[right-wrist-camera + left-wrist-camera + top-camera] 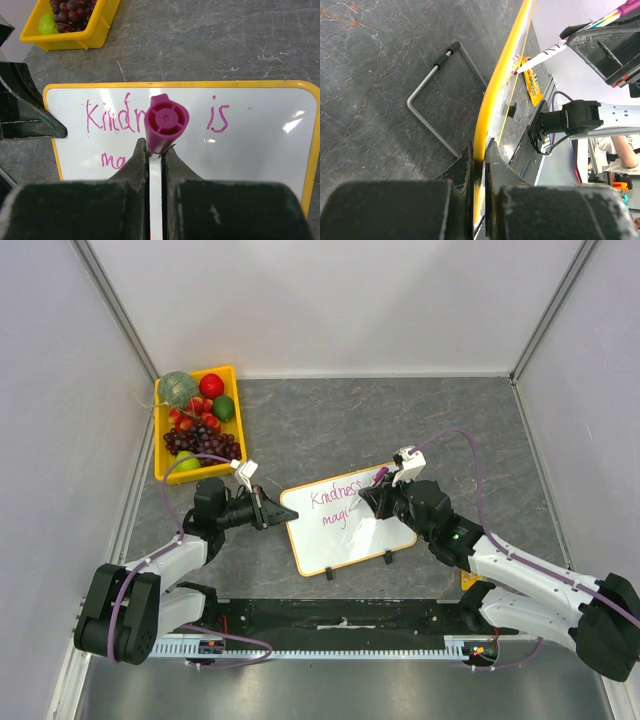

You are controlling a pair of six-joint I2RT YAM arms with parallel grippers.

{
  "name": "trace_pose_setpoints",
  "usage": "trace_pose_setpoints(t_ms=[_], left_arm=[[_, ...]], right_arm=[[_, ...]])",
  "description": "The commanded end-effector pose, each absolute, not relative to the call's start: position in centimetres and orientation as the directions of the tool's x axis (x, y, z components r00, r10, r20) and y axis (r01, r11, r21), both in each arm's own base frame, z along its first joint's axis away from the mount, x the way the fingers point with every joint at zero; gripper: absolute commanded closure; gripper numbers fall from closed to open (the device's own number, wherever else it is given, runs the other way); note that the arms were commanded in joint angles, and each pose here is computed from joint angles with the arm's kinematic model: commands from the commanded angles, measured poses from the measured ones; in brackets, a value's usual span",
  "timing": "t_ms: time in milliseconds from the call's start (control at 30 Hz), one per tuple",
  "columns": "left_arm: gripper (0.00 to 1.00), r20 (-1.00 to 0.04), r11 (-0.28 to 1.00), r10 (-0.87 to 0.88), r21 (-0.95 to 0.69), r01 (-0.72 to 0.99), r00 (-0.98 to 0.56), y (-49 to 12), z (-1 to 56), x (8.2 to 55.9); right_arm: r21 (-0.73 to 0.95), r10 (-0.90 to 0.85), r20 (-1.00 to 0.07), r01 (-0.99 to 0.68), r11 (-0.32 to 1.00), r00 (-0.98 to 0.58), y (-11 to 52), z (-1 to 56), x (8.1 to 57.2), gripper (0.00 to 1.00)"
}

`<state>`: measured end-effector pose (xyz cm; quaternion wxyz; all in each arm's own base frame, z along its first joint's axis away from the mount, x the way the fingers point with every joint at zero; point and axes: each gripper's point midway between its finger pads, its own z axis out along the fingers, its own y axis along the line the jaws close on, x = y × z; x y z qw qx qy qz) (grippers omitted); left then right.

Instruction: Write a sentence on the whiteboard

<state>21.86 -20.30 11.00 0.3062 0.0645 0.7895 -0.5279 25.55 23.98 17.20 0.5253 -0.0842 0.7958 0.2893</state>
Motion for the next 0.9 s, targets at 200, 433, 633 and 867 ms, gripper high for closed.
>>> trace_pose_setpoints(t_ms=[200, 433, 633, 867], left_arm=[[0.98, -0.526, 0.551, -0.205, -0.759, 0.346, -0.826, -19.1, 7.2, 21.7], [0.98, -0.526, 0.551, -0.205, -0.759, 0.346, -0.826, -19.1, 7.2, 21.7], [0.98, -0.524, 0.552, -0.204, -0.76, 0.344, -0.827, -19.1, 7.2, 21.7], [0.98, -0.524, 0.552, -0.206, -0.76, 0.344, -0.827, -19.1, 7.1, 21.7]], right_arm=[[0.348, 0.135, -0.878, -0.418, 0.839, -0.46, 22.8, 15.3, 24.8, 1.0], [0.339, 0.14, -0.883, -0.403, 0.85, -0.448, 22.4, 15.5, 25.0, 1.0], [0.336, 0.148, -0.887, -0.392, 0.856, -0.438, 22.2, 15.9, 25.2, 1.0], [0.331, 0.154, -0.894, -0.387, 0.861, -0.422, 22.1, 16.5, 25.5, 1.0]])
